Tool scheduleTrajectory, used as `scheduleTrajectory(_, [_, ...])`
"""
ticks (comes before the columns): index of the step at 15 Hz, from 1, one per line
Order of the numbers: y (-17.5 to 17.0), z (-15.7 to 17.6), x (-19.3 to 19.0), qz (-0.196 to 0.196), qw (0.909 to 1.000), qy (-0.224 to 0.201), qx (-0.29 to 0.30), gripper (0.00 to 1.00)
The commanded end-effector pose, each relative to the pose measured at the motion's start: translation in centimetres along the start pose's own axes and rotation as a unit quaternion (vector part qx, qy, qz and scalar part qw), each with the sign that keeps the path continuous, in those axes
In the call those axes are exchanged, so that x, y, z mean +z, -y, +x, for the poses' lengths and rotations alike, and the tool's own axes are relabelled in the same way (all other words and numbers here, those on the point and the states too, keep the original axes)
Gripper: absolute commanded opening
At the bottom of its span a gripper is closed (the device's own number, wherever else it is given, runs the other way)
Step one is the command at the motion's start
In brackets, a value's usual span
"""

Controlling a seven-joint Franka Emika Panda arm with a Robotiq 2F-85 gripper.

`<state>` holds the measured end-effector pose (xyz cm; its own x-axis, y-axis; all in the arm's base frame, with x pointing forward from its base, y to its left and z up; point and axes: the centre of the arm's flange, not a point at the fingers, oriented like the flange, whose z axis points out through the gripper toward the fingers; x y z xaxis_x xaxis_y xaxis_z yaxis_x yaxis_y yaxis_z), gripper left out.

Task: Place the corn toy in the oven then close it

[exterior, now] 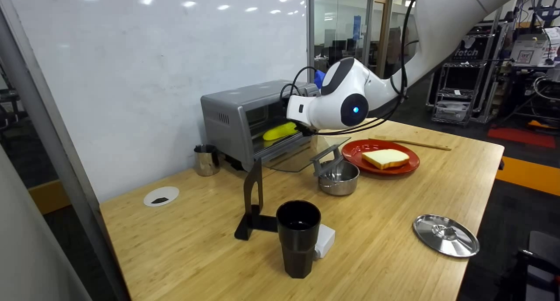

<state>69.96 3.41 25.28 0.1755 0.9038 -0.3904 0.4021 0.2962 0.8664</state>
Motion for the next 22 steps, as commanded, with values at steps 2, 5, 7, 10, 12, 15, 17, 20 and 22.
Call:
scheduleTrajectory(2, [-1.6,-1.2,-3.5,0.024,0.9991,-0.02,0.029,1.0])
scheduleTrajectory(5, [-2.6,-1.6,-5.4,0.033,0.9979,-0.023,0.052,1.0])
scheduleTrajectory(7, [-2.7,-1.7,-6.5,0.043,0.9969,-0.026,0.061,1.0])
scheduleTrajectory(10, [-3.1,-2.0,-8.0,0.058,0.9953,-0.028,0.072,1.0])
scheduleTrajectory(12, [-3.3,-2.2,-9.2,0.081,0.9928,-0.032,0.082,1.0])
scheduleTrajectory(15, [-3.4,-2.6,-11.4,0.131,0.9848,-0.042,0.106,1.0])
scheduleTrajectory(17, [-3.6,-3.2,-12.8,0.175,0.9759,-0.051,0.12,1.0])
scheduleTrajectory(20, [-4.3,-3.7,-15.7,0.229,0.9618,-0.064,0.136,1.0])
scheduleTrajectory(22, [-4.6,-4.1,-17.5,0.274,0.9481,-0.085,0.137,1.0])
